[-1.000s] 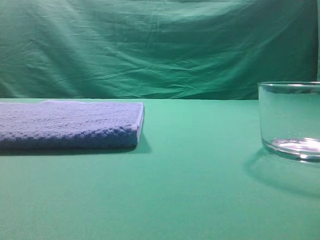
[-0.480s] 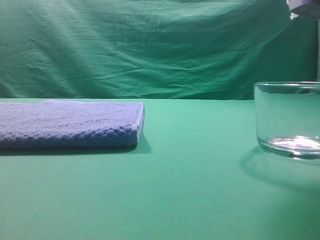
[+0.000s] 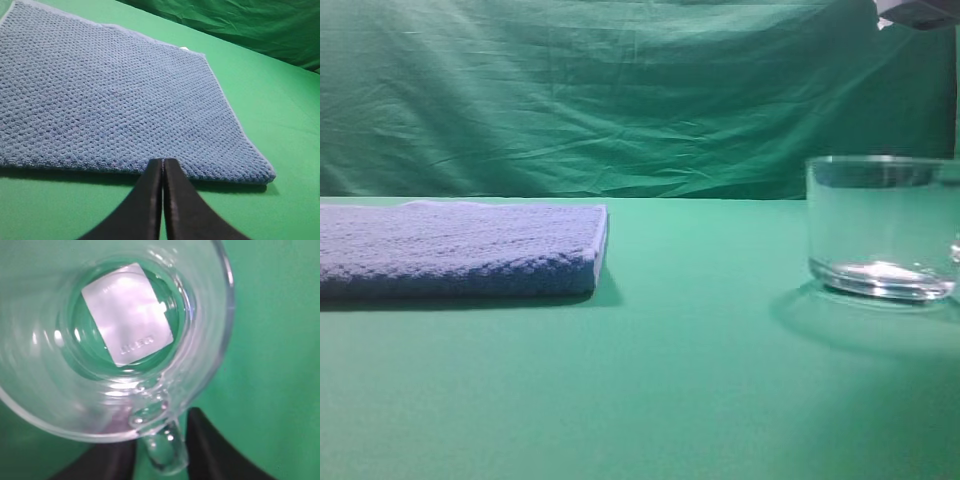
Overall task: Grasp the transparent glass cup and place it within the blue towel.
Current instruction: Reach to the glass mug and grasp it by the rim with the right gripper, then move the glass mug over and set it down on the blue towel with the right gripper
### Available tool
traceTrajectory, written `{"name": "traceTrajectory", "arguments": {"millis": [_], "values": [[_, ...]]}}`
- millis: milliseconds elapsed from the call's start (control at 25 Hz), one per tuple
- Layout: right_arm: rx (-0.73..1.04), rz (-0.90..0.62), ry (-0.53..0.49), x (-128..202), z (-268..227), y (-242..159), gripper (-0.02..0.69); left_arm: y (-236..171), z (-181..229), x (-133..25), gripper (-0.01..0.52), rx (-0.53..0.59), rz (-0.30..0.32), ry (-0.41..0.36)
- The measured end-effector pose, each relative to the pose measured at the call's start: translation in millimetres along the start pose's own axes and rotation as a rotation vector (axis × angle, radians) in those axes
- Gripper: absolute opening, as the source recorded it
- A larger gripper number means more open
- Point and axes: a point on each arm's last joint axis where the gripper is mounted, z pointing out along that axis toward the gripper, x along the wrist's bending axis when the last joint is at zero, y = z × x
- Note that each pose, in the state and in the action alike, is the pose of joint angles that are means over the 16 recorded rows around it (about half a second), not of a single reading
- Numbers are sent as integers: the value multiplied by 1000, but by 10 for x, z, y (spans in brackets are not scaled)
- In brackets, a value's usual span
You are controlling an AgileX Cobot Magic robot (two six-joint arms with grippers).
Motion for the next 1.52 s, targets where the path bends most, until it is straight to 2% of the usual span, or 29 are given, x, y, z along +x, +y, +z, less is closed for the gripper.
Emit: {"name": "traceTrajectory", "arguments": {"millis": [520,1000,1240,1520], "values": [[-108,-78,-19,42,-346,431,106,0,0,0,0,0,0,0],[-362,-235,2,519,-742,1120,106,0,0,0,0,0,0,0],[-434,-290,60,823,-658,1508,106,0,0,0,0,0,0,0],[-440,-351,118,1149,-268,1988,106,0,0,0,0,0,0,0]]}}
